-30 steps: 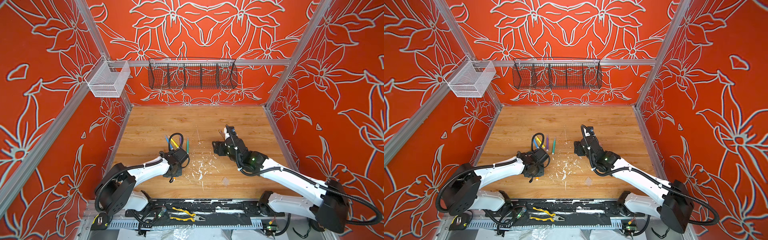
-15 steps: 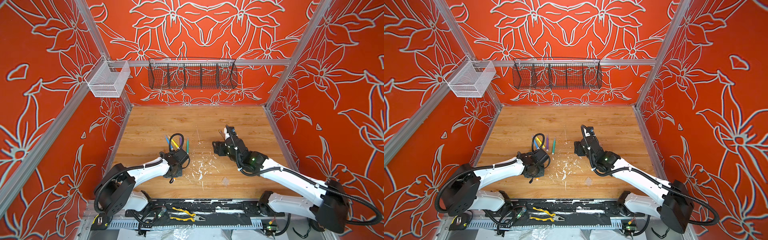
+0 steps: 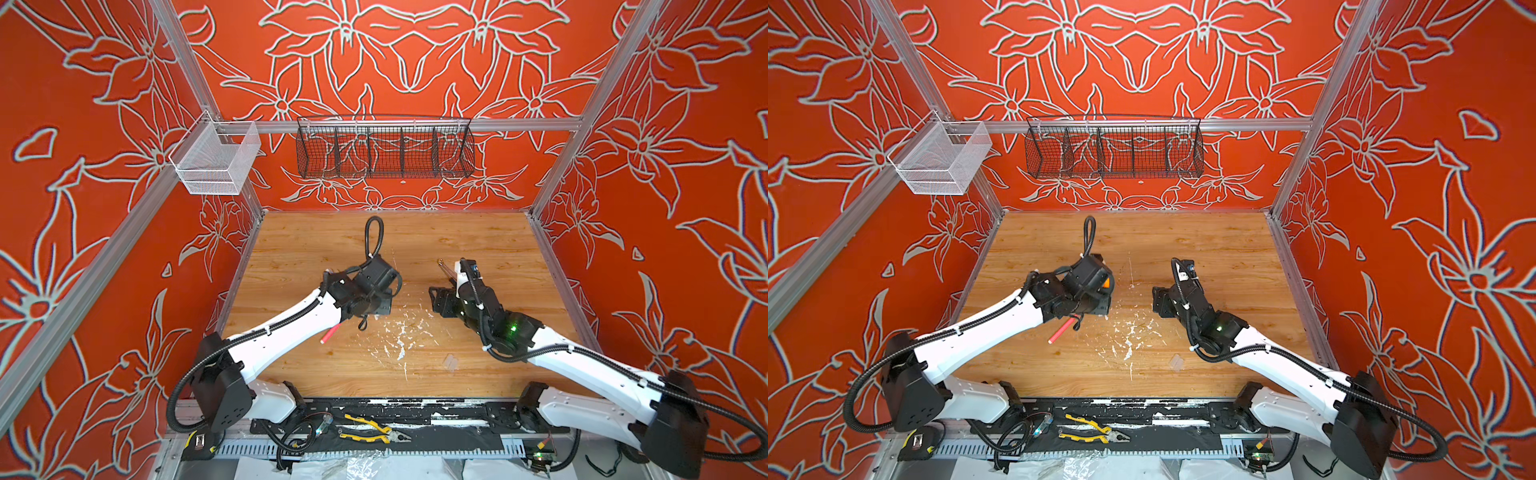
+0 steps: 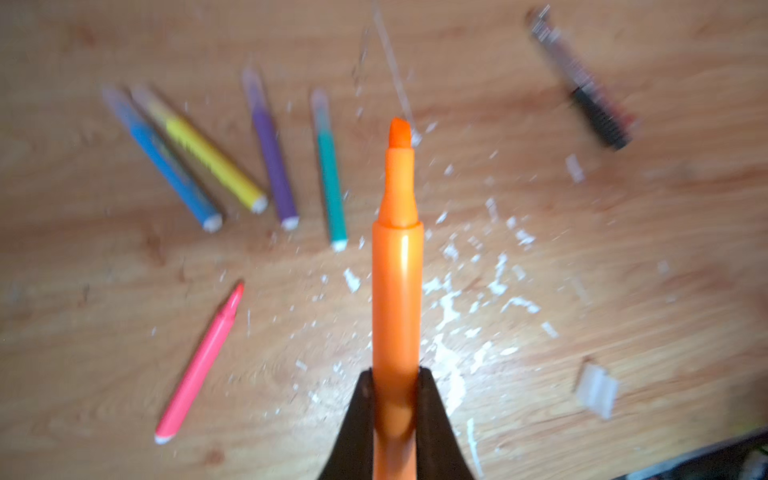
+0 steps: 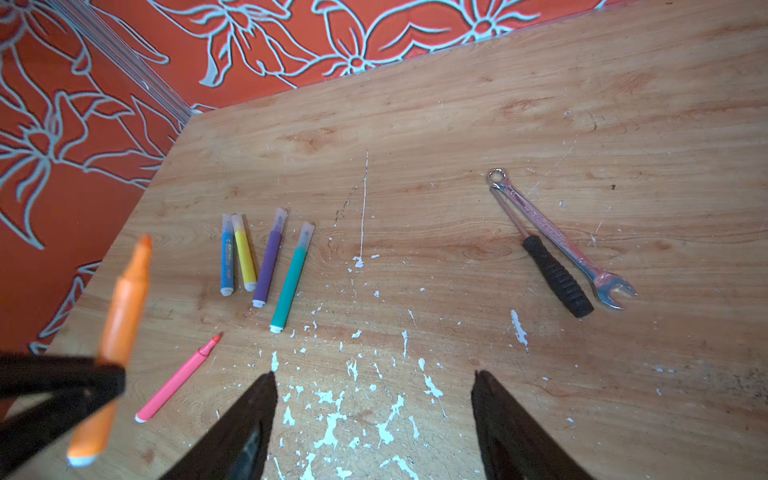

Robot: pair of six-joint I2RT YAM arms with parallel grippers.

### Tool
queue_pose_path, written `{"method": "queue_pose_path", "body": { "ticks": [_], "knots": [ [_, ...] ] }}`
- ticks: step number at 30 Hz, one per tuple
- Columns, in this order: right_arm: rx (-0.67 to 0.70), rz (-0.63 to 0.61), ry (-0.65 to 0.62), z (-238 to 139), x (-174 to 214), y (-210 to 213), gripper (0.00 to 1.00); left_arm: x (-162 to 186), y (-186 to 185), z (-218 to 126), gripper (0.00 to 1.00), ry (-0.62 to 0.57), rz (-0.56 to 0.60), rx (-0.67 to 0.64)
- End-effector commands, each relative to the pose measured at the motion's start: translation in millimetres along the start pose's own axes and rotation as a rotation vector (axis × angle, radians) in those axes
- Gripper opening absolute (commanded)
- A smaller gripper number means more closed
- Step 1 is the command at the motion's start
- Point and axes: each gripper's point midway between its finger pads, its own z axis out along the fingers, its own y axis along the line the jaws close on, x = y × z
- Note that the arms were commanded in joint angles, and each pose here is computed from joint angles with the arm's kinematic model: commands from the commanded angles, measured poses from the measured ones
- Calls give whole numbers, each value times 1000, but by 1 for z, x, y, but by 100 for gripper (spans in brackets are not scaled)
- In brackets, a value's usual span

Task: Insert the pens into the pen caps

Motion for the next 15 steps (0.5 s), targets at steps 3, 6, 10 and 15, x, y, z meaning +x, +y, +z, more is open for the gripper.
{"method": "queue_pose_path", "body": {
  "ticks": [3, 6, 10, 15],
  "knots": [
    [-138, 87, -106, -18, -16, 12, 77, -38, -27, -3, 6, -167, 177, 96],
    [-237, 94, -157, -29, -21, 21, 77, -32, -40, 11, 8, -238, 213, 175],
    [-388, 143, -192, -43, -20, 36, 76, -19, -55, 14, 8, -298, 320, 208],
    [-508, 199, -161, -47, -14, 52, 72, -7, -71, -5, 8, -368, 395, 275]
  ]
}}
